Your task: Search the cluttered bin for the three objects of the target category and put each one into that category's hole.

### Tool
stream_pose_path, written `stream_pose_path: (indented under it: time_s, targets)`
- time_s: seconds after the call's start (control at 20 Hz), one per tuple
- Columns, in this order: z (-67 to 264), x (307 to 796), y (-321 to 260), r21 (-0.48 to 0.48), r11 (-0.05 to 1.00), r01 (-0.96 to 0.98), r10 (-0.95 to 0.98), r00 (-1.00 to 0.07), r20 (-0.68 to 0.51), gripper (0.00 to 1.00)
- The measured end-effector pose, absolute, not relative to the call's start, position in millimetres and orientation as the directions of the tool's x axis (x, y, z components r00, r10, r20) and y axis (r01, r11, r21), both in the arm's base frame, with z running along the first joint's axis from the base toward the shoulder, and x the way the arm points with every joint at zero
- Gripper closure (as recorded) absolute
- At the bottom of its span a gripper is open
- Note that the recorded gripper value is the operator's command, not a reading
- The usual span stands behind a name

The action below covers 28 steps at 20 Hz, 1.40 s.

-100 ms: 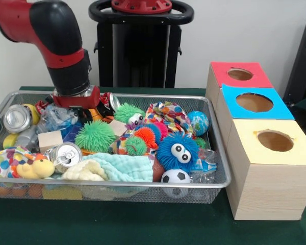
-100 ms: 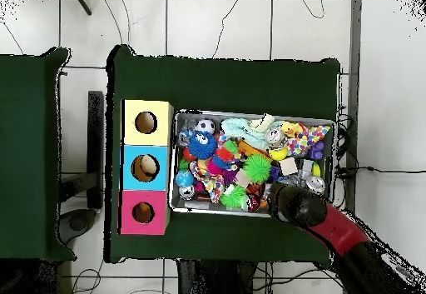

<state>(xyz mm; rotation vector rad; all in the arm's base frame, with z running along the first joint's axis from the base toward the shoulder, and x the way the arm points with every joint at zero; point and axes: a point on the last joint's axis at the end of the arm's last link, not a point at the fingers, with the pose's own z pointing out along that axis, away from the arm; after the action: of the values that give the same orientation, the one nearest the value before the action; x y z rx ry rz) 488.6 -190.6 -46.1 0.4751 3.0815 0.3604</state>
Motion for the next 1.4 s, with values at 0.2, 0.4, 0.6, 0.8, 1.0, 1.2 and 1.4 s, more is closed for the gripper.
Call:
stream_pose_path:
  time_s: [0.2, 0.4, 0.6, 0.8, 1.0, 1.2, 1.4]
  targets:
    - [-45, 478, -197, 0.308, 0.900, 0.307, 0.329, -0.944, -0.020, 1.00]
    - [-42, 475, -195, 0.345, 0.891, 0.296, 0.329, -0.943, -0.042, 1.00]
    - [-39, 474, -187, 0.382, 0.887, 0.260, 0.308, -0.949, -0.067, 1.00]
    - [-35, 473, -177, 0.409, 0.884, 0.225, 0.284, -0.955, -0.087, 1.00]
    - [-29, 471, -167, 0.433, 0.880, 0.195, 0.262, -0.960, -0.102, 1.00]
    - [-26, 468, -158, 0.447, 0.877, 0.178, 0.248, -0.963, -0.104, 1.00]
    - [-25, 472, -143, 0.439, 0.887, 0.147, 0.212, -0.972, -0.103, 1.00]
